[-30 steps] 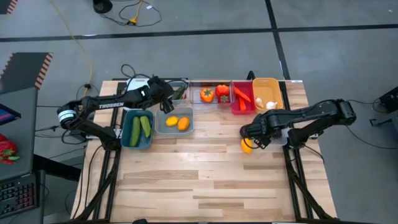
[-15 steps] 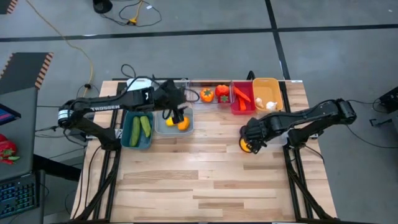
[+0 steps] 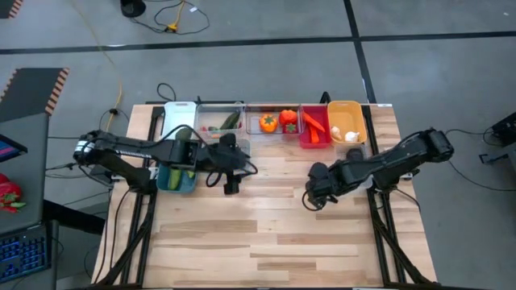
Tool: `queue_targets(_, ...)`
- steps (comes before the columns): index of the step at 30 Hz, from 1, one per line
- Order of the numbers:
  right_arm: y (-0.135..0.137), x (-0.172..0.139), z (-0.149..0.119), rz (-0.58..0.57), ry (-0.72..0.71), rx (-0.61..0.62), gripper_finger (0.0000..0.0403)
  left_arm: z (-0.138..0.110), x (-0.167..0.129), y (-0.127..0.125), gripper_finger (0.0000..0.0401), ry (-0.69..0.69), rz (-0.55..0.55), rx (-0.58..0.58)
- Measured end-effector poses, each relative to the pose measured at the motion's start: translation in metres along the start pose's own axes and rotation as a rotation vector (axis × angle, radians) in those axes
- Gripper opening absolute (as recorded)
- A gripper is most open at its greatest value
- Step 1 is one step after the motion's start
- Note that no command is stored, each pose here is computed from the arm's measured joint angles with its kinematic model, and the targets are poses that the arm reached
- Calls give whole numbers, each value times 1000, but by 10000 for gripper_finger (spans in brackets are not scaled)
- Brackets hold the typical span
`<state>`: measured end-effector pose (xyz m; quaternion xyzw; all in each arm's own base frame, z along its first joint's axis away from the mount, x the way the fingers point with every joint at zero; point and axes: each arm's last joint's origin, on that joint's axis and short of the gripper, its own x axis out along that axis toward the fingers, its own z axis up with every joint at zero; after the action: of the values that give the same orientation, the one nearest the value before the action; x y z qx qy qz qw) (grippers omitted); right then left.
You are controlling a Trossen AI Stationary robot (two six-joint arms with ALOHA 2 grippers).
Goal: Sort produce into baskets
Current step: Put the lemon into the gray bin
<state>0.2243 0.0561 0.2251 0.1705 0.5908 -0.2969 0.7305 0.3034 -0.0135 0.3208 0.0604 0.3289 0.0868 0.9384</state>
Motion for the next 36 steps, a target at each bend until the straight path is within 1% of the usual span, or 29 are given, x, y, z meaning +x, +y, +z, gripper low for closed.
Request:
queue_targets(5, 10, 19, 1, -73, 51, 3, 380, 0, -3, -10, 243, -8, -11, 6)
queue_targets(13, 22, 48, 2, -164, 113, -19, 376, 0, -3, -11, 243, -8, -13, 1)
queue_targets(17, 26, 58, 1, -200, 138, -30, 362, 0, -3, -11, 243, -8, -13, 1)
queue_targets(20, 27, 63, 0, -217, 151, -36, 340, 0, -3, -11, 243, -8, -12, 1)
queue_targets(25, 29, 64, 1, -206, 143, -33, 290, 0, -3, -11, 243, -8, -13, 1)
queue_targets(27, 29, 63, 2, -196, 138, -38, 275, 0, -3, -11, 243, -8, -13, 1)
queue_targets(32, 30, 63, 2, -183, 142, -46, 264, 0, -3, -12, 243, -7, -44, 9)
queue_targets(36, 36, 57, 7, -124, 163, -82, 262, 0, -3, -12, 243, -11, -57, 46)
